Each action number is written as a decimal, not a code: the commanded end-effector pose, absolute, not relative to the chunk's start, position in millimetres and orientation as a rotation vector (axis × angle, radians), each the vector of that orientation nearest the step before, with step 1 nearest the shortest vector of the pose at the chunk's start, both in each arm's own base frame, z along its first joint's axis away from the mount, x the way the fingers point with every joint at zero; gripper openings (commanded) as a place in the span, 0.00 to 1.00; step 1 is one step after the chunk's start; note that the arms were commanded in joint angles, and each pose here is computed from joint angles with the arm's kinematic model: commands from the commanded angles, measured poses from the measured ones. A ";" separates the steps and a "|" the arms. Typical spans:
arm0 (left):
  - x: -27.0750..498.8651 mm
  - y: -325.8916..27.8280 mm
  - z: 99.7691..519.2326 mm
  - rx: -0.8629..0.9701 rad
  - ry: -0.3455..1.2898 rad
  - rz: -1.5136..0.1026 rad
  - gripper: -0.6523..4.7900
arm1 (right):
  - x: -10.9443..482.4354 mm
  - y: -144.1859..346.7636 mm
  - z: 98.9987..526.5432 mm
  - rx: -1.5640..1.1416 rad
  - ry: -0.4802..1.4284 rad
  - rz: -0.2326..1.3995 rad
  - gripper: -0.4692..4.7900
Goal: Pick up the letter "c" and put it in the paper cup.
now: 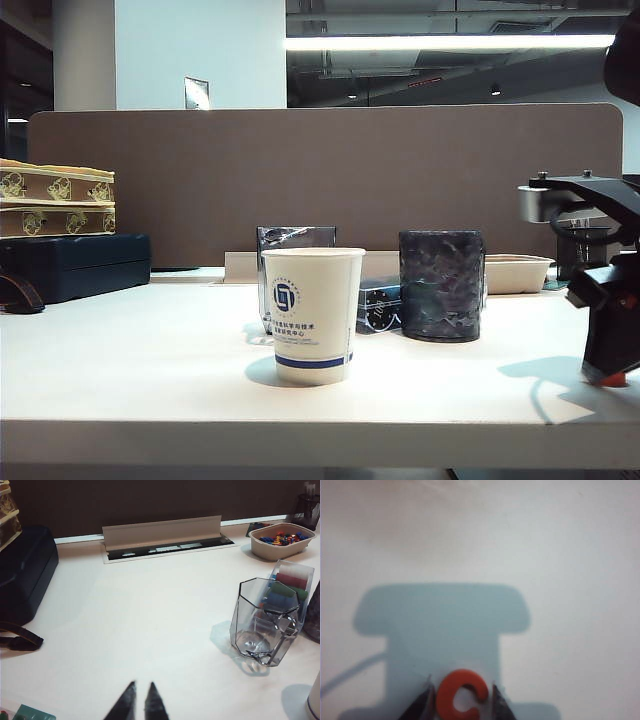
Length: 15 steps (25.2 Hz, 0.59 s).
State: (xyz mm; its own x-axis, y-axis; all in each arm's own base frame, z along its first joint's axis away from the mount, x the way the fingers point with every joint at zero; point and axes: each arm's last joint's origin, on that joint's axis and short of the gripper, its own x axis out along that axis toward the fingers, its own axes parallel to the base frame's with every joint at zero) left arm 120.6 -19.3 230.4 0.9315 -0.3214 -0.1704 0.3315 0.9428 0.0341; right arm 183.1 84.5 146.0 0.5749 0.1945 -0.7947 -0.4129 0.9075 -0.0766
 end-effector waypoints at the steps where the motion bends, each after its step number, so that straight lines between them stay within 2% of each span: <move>1: 120.9 -19.2 232.8 0.065 0.142 -0.332 0.17 | 185.3 85.2 148.2 -0.267 0.863 0.348 0.36; 7: 120.9 -19.2 232.8 0.065 0.142 -0.332 0.17 | 186.7 85.0 149.3 -0.279 0.843 0.325 0.36; 10: 120.9 -19.2 232.8 0.065 0.142 -0.331 0.17 | 187.5 85.3 150.0 -0.291 0.830 0.331 0.31; 15: 120.9 -19.2 232.8 0.065 0.142 -0.332 0.17 | 187.8 85.4 150.2 -0.292 0.826 0.332 0.31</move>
